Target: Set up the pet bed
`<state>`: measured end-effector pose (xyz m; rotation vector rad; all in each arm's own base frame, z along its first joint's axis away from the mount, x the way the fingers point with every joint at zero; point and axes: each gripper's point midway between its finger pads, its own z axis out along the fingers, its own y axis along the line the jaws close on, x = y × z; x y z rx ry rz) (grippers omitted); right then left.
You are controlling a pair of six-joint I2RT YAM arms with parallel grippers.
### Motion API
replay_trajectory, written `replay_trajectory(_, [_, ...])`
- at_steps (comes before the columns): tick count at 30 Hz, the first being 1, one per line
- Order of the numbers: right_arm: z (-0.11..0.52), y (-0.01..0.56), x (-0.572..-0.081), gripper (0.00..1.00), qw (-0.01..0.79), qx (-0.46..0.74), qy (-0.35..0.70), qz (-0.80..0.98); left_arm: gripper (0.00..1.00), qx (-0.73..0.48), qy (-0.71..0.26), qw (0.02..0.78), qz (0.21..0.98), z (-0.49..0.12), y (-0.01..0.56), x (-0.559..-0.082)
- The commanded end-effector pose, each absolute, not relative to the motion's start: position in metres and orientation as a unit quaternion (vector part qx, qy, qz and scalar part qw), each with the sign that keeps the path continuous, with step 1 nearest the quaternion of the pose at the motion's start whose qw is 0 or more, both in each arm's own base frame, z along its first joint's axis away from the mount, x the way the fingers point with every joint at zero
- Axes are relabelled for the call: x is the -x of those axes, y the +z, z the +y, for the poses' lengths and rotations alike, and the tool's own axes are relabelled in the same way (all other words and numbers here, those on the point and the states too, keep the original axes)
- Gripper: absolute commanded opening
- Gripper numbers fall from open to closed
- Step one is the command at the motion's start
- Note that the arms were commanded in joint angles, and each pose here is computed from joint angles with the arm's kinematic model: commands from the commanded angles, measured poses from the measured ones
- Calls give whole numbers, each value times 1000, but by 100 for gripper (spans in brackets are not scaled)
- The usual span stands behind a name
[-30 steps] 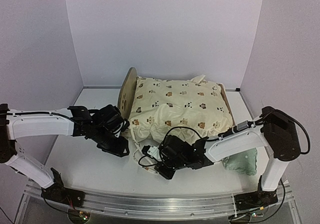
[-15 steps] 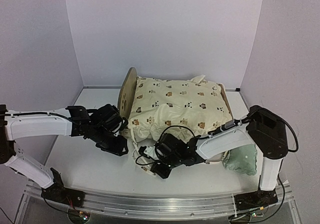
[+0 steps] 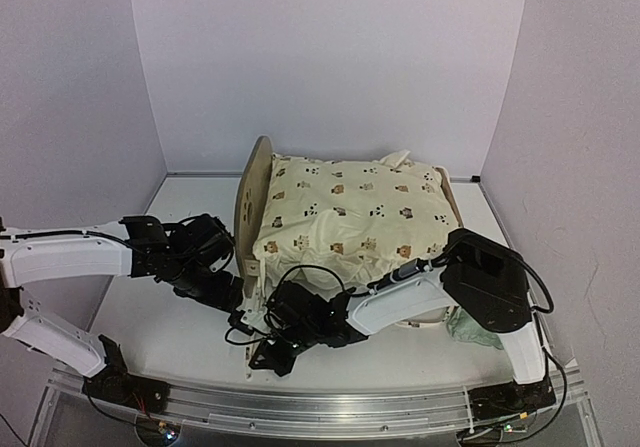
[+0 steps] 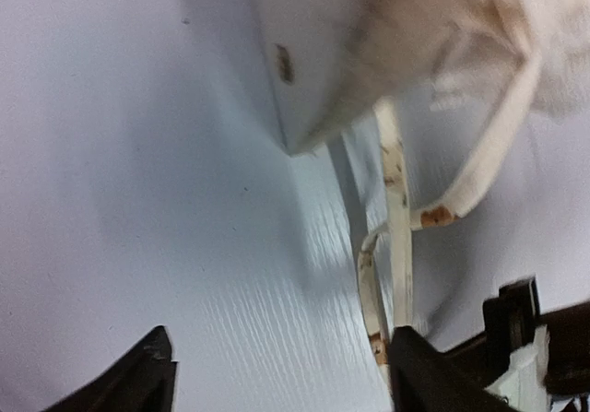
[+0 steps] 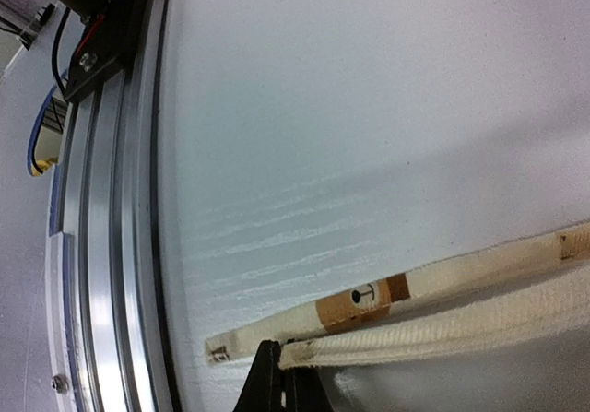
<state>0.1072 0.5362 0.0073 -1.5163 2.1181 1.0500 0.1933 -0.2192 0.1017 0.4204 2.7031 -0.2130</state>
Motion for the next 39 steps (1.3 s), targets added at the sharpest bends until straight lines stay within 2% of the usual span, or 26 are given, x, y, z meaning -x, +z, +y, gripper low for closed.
replay_trajectory(1, [519,4,-87,0,155,550,347,744,99,-90,-87,256,959,-209,124,-202])
replay_trajectory(6, [496,19,-96,0,188,552,317,748,99,-80,-111,238,962,-213,129,-194])
replay_trajectory(8, [487,17,-98,0,192,549,303,755,94,-90,-121,207,967,-220,121,-186])
replay_trajectory(13, [477,1,-99,0,182,544,284,769,76,-108,-141,141,974,-232,99,-164])
replay_trajectory(19, [471,-10,-110,3,187,529,260,786,71,-151,-165,77,972,-247,78,-137])
replay_trajectory(24, [461,-15,-118,10,189,519,247,796,67,-175,-153,42,972,-253,59,-121])
replay_trajectory(35, [445,-9,-138,39,208,482,229,820,62,-207,-126,8,970,-265,39,-97])
replay_trajectory(39, [445,-4,-135,41,203,480,240,819,58,-210,-119,1,970,-269,34,-92])
